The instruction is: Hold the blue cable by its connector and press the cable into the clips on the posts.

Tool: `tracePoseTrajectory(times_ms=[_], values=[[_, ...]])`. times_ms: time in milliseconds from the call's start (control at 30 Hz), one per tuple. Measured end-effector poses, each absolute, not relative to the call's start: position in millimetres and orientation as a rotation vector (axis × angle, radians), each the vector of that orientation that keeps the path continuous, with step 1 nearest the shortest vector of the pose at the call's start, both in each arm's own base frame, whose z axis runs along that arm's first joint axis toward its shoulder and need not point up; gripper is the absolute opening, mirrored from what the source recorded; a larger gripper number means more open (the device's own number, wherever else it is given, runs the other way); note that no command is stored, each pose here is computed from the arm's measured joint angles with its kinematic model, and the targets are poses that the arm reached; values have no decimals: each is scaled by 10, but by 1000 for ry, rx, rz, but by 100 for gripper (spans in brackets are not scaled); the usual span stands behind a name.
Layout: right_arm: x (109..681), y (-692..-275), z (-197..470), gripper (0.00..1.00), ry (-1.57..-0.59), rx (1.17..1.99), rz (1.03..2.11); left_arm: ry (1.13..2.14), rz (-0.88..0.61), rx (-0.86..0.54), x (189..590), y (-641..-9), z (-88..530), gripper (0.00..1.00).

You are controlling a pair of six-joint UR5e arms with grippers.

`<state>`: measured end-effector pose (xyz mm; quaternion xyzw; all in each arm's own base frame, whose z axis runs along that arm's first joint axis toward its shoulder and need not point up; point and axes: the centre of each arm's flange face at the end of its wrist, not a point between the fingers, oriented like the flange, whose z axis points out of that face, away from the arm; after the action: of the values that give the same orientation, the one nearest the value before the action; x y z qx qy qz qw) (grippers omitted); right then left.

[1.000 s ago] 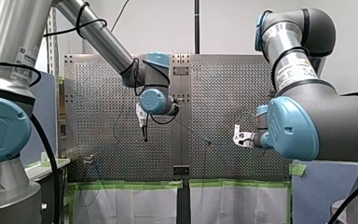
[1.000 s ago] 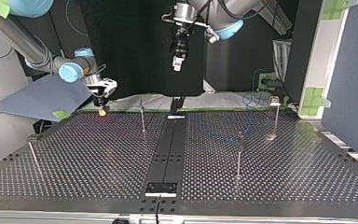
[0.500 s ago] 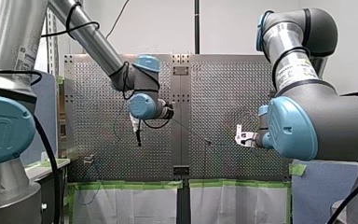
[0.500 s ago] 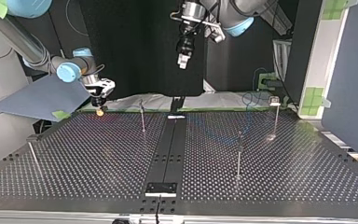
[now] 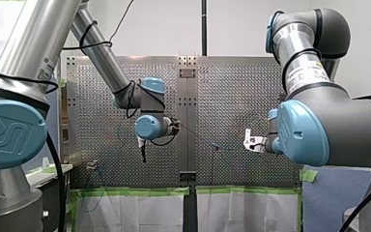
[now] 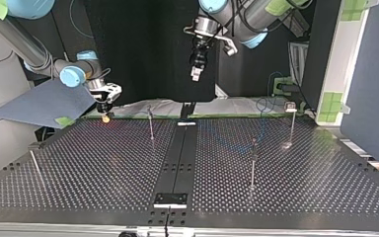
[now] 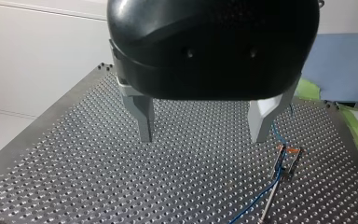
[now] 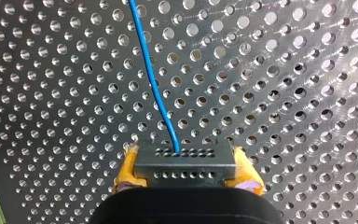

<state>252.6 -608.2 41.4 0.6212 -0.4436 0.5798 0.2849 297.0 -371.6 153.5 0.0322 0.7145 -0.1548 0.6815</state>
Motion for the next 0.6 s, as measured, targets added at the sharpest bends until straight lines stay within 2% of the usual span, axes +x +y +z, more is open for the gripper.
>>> tracePoseTrajectory(times_ms=[600], values=[[2524, -6081, 413, 0, -1187, 1662, 1550, 1588, -351, 65, 3002, -3722, 1520, 100]])
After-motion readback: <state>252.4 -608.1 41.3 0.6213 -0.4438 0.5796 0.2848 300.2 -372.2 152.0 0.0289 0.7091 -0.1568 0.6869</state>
